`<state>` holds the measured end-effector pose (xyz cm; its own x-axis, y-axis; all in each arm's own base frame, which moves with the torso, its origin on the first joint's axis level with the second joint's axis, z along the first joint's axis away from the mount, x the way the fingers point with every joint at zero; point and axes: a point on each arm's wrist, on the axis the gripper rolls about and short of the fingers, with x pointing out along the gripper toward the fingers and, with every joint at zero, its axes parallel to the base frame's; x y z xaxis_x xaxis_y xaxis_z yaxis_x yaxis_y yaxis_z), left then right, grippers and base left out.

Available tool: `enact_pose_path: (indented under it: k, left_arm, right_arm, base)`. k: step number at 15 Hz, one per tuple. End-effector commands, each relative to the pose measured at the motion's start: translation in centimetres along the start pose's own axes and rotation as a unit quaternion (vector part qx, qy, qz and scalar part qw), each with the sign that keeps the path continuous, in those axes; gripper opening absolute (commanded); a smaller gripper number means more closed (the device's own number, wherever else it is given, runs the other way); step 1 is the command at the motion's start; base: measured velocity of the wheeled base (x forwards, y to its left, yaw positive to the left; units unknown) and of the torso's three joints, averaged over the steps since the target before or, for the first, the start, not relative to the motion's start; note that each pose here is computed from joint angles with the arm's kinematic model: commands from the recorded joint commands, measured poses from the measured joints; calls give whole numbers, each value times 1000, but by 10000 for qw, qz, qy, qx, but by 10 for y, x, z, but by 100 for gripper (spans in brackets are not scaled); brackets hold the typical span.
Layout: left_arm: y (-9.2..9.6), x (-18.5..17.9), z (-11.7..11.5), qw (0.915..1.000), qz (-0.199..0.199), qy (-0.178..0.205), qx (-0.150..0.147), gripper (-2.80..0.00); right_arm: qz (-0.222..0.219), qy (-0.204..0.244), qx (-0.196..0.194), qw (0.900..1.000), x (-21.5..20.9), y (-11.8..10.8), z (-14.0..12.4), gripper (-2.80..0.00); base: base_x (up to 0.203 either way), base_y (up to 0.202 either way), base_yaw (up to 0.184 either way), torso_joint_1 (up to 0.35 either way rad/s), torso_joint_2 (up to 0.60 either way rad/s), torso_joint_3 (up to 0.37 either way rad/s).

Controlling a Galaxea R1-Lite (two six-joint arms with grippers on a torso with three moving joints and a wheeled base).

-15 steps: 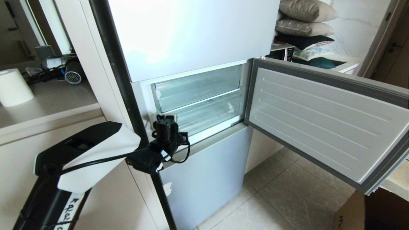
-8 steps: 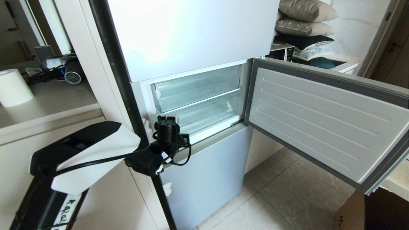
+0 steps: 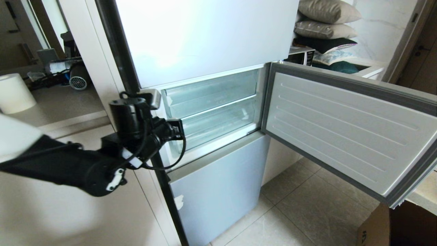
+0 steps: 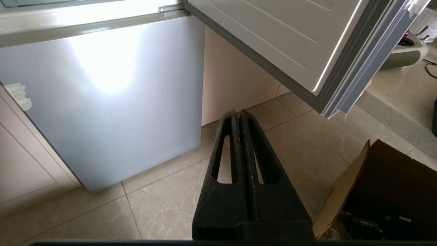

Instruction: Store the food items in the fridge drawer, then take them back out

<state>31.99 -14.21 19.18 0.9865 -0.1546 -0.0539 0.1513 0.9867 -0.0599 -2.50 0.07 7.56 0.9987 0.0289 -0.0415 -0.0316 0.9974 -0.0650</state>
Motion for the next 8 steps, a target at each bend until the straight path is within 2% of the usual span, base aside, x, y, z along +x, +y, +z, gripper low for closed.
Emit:
enact_pose_path:
  k: [1,3,5,7,8]
  left_arm:
    - [16,-69,58,9959,-52,-863,-249,-280]
    - [37,-136,87,9892,-17,-1409,-391,-280]
    - [57,-199,99,9833,109,-1754,-468,-280]
    - [76,-262,90,9834,327,-1730,-436,-280]
    - [83,-289,79,9864,456,-1532,-378,-280]
  right_arm:
    - [9,-1,-6,10000,0,0,0,-280]
    - [9,-1,-6,10000,0,0,0,-280]
    - [2,7,-5,10000,0,0,0,-280]
    - [7,-1,-6,10000,0,0,0,-280]
    - [1,0,-6,10000,0,0,0,-280]
  base:
    - [0,0,0,0,0,0]
    - [0,0,0,0,0,0]
    - [0,0,0,0,0,0]
    - [0,0,0,0,0,0]
    - [0,0,0,0,0,0]
